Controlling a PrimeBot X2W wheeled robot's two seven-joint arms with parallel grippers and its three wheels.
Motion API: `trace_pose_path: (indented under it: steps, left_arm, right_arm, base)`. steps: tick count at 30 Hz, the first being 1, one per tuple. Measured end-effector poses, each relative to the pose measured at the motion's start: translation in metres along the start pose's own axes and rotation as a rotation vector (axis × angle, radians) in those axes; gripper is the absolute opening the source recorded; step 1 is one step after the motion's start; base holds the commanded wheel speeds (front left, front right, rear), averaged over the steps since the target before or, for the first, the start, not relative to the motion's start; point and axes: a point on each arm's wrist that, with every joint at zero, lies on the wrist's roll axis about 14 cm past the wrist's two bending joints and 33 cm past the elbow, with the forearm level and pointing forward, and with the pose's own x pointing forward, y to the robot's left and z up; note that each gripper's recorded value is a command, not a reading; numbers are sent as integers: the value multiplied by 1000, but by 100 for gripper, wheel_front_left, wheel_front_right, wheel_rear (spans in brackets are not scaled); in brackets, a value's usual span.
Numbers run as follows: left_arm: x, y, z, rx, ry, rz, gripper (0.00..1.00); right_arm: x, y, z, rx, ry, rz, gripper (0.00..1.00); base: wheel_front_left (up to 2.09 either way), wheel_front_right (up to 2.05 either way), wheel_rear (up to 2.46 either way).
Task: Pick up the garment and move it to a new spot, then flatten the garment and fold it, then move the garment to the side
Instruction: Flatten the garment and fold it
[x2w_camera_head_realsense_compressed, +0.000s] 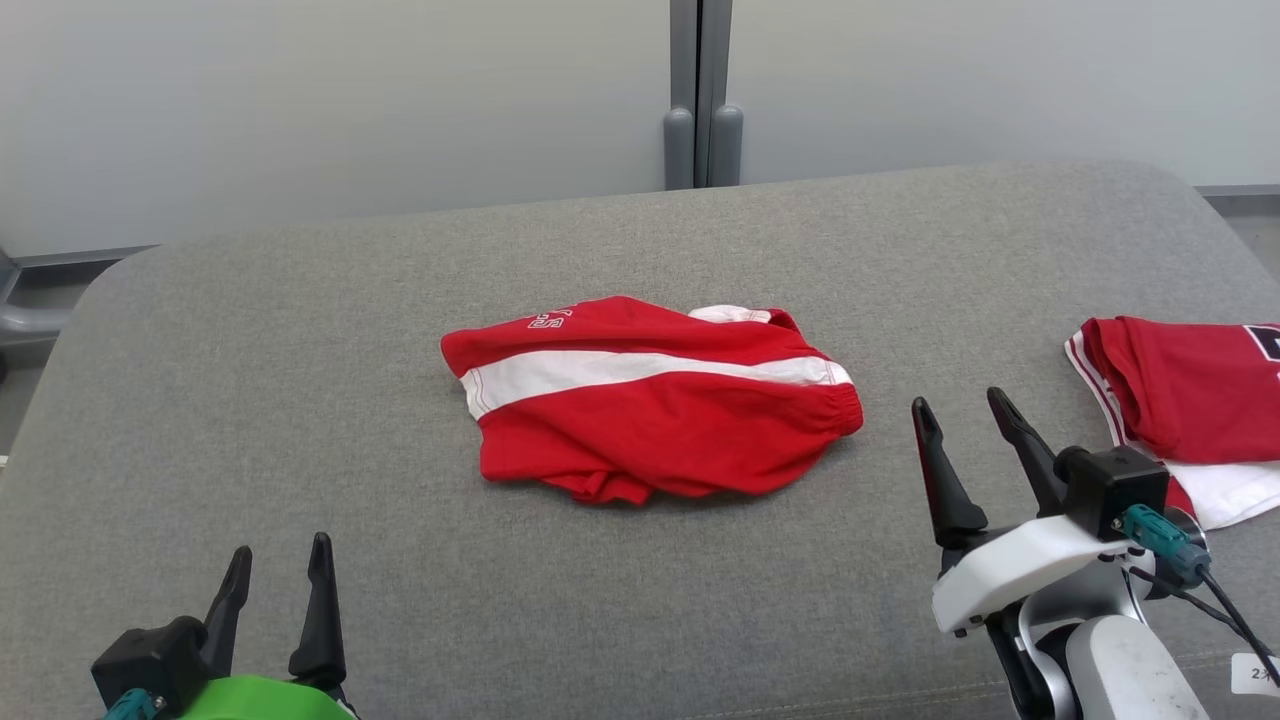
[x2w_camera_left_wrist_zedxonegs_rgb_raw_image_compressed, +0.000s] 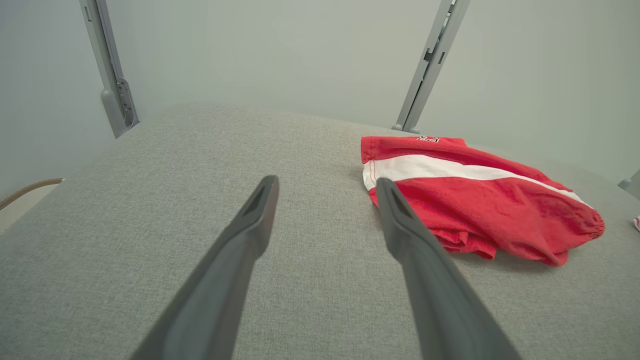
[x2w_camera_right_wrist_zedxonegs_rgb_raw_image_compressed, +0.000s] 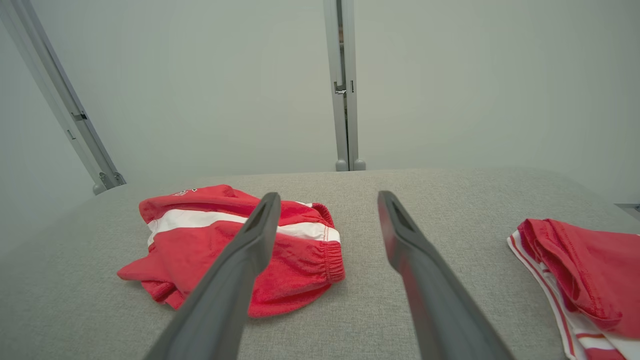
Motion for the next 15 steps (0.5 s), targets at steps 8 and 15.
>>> trace_pose_path:
  steps: [8,15]
  left_arm:
    - [-1,-2,-2,3,2,-7,100]
    - [-5,-1,1,4,-6,-6,100]
  right_arm:
    - [0,4,-5,10,11,10,100]
    - [1,8,-3,11,4,20,100]
  base:
    - [0,0,0]
    - [0,0,0]
